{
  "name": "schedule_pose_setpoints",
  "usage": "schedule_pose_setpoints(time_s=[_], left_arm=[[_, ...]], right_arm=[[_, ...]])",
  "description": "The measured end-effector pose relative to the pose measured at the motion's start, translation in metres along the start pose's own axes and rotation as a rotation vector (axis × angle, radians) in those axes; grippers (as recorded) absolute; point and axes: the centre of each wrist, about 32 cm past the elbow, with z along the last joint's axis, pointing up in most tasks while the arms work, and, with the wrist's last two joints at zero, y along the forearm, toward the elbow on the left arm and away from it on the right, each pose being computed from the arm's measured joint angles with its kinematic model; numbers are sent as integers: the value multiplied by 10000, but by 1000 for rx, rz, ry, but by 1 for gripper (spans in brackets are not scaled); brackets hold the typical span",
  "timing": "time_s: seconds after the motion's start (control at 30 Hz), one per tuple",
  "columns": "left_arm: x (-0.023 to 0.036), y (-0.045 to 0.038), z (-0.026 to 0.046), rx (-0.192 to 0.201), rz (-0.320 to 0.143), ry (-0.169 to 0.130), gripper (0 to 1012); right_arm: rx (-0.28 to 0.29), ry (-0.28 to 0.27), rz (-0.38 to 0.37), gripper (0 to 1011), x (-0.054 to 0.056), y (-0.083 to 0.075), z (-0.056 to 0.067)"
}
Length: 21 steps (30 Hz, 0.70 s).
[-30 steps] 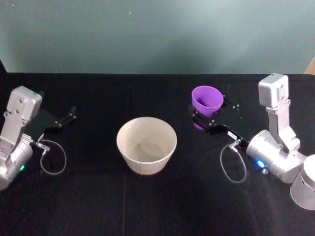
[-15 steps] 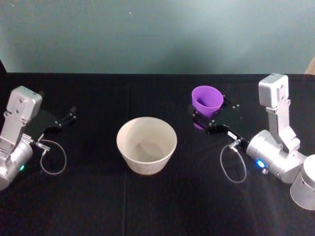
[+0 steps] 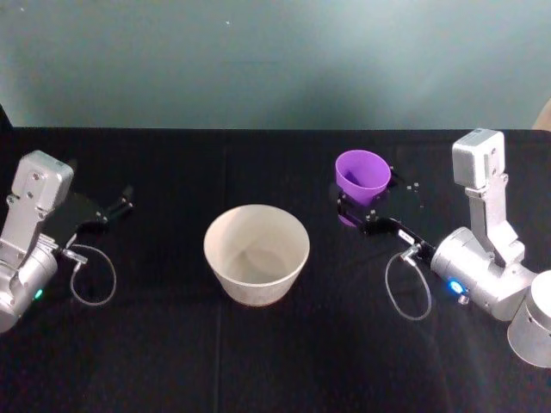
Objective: Pick up the cup and pour the mung beans from the cup into the bowl.
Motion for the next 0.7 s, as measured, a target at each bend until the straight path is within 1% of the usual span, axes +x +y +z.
schedule_pose_setpoints(time_s=[0.13,0.27,0.3,0.4,0.47,0.5,0.53,0.6,0.63,0.7], left_arm=[[0,0,0,0,0,0,1000],[0,0,0,0,0,0,1000],[0,0,0,0,0,0,1000],[0,0,0,0,0,0,1000],[0,0,0,0,0,0,1000],[0,0,0,0,0,0,1000],[0,0,0,0,0,0,1000],[0,0,0,0,0,0,1000],[0,0,0,0,0,0,1000],[0,0,0,0,0,0,1000]], right_arm=[[-4,-5,2,729,1,2,3],[-28,-50,16,729,-2,31,65],[-43,-75,21,729,-8,47,100],[-67,-118,30,729,-24,78,160],[-104,-180,40,729,-48,125,241],[-104,-180,40,729,-48,125,241],[-123,-213,47,729,-66,152,290],[-145,-245,52,729,-80,177,339],[-168,-279,57,729,-96,203,389],[-194,-317,61,730,-122,232,443]])
